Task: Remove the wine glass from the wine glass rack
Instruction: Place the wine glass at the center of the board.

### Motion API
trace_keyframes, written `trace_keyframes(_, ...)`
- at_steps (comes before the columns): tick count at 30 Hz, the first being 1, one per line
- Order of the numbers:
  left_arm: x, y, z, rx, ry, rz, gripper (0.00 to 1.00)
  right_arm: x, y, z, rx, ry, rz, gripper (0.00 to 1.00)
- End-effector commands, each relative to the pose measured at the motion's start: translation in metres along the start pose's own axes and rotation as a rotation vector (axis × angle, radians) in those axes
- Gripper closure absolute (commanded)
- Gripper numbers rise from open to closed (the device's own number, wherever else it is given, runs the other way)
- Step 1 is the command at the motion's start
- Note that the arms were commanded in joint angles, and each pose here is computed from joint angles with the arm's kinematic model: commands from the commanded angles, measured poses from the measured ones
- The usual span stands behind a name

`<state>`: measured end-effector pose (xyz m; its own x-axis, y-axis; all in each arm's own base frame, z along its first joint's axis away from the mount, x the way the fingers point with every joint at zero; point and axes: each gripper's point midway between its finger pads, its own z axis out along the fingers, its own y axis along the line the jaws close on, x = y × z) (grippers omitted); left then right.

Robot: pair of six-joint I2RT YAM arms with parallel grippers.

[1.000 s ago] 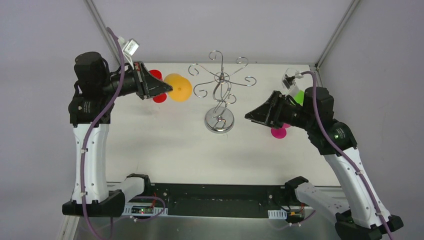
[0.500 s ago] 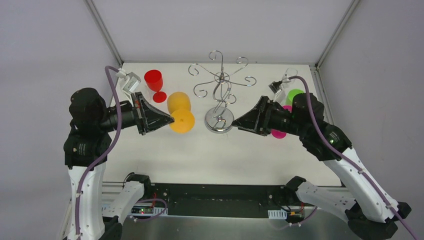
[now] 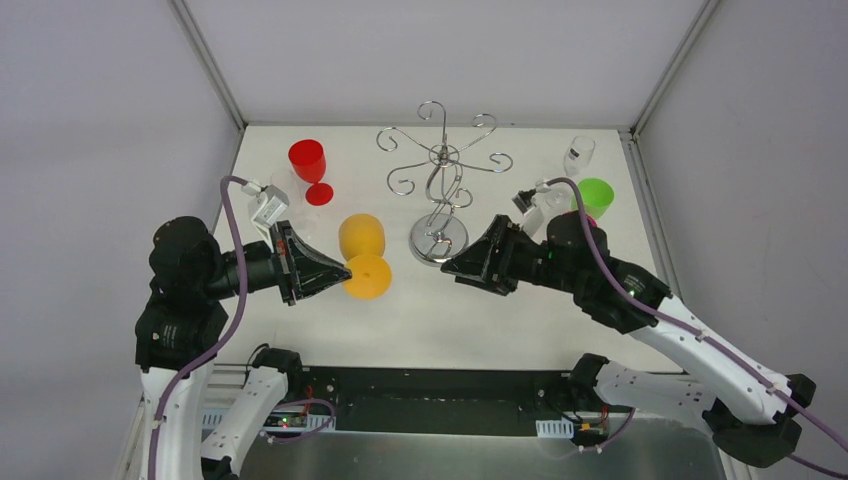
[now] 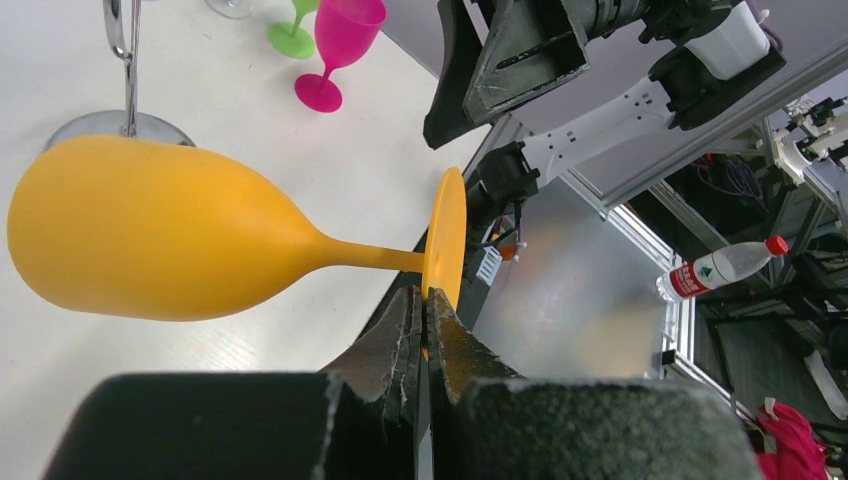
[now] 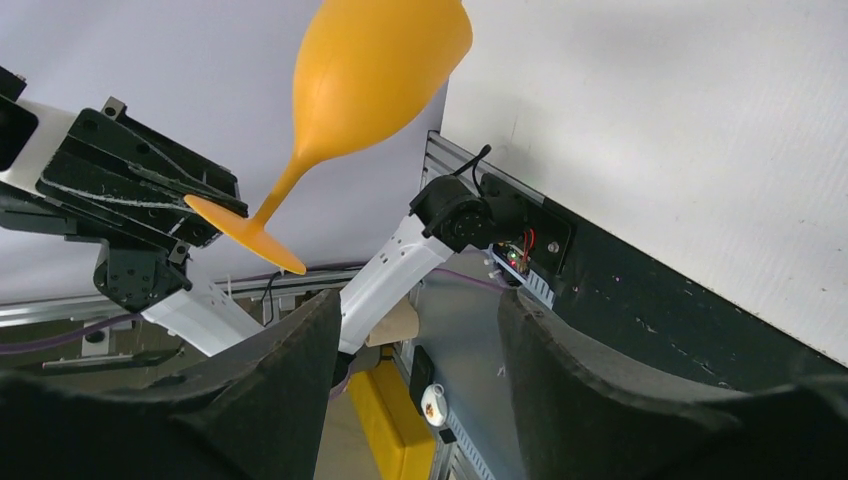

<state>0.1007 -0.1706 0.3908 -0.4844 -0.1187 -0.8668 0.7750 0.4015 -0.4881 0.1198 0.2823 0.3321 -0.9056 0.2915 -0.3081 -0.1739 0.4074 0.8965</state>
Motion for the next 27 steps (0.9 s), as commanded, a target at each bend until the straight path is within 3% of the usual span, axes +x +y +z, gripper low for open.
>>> trace_keyframes(1, 0.003, 0.004, 0.003, 0.008, -0.019, 0.014, 1.0, -0.009, 0.017, 0.002, -0.061, -0.084, 0.049, 0.38)
trace_keyframes(9, 0.023, 0.019, 0.022, 0.032, 0.045, -0.049, 1.0, -0.003, 0.006, 0.011, -0.041, -0.113, 0.069, 0.38)
trace_keyframes(20, 0.051, 0.027, 0.055, 0.018, 0.136, 0.018, 1.0, -0.007, -0.026, 0.015, 0.033, -0.183, 0.117, 0.37)
trace_keyframes(27, 0.072, 0.022, 0.073, 0.016, 0.188, 0.065, 1.0, 0.005, -0.04, 0.027, 0.048, -0.139, 0.173, 0.36)
